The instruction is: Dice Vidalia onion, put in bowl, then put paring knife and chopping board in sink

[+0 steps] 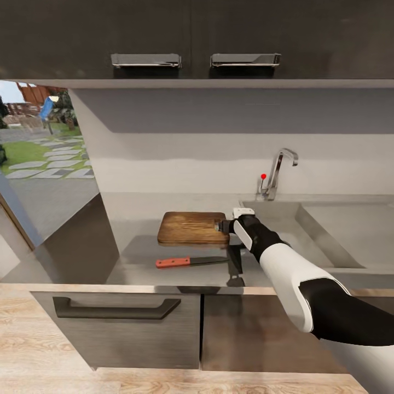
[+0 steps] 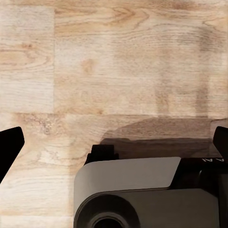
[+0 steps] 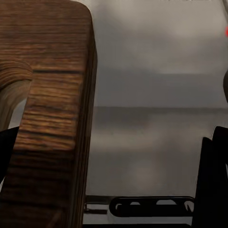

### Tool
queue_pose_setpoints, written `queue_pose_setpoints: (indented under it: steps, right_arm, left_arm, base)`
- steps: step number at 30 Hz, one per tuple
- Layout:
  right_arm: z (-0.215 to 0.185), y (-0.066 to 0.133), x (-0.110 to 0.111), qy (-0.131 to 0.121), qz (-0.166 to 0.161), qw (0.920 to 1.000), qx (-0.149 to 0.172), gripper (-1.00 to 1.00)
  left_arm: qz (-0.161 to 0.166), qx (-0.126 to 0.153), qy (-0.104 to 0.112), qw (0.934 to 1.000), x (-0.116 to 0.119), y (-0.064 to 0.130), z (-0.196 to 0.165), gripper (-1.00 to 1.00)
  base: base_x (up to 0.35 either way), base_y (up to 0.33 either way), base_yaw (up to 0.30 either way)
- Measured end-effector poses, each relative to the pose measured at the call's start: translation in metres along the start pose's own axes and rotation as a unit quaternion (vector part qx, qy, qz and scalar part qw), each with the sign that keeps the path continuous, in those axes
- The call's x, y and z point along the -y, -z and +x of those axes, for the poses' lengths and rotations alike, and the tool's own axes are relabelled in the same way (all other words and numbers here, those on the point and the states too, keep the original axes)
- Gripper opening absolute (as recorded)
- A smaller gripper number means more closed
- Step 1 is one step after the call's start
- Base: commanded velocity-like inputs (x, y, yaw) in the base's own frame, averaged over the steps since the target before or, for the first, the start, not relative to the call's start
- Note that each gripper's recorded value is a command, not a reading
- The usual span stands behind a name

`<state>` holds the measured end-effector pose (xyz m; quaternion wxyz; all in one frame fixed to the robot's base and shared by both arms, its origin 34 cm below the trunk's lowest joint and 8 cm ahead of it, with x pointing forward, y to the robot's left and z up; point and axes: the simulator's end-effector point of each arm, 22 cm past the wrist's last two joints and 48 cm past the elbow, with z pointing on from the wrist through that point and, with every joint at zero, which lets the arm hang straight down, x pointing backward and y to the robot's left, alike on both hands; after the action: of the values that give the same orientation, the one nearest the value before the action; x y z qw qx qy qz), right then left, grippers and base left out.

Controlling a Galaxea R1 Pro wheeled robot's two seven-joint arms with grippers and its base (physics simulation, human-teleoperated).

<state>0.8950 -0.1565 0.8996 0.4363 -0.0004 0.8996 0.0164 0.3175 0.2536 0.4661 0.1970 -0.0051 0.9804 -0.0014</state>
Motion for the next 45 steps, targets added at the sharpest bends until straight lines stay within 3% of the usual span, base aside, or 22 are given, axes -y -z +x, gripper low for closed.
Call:
queue_pose_setpoints:
  steps: [16,26,30,45]
  right_arm:
    - [-0.014,0.005,-0.001,-0.002,0.0,0.9999,0.014,1.0]
    - [-0.086,0.05,-0.01,0.004,-0.015,0.9981,0.059,1.0]
    - [-0.095,0.057,-0.011,0.005,-0.016,0.9977,0.066,1.0]
    - [-0.092,0.054,-0.011,0.006,-0.016,0.998,0.061,1.0]
  left_arm:
    - [0.0,0.0,0.0,1.0,0.0,0.0,0.0,1.0]
    - [0.0,0.0,0.0,1.0,0.0,0.0,0.0,1.0]
    - [0.0,0.0,0.0,1.0,0.0,0.0,0.0,1.0]
    - [0.0,-0.001,0.0,1.0,0.0,0.0,0.001,1.0]
  base:
    - [0.0,0.0,0.0]
    - [0.0,0.0,0.0]
    - [0.0,0.0,0.0]
    - [-0.218,0.0,0.0]
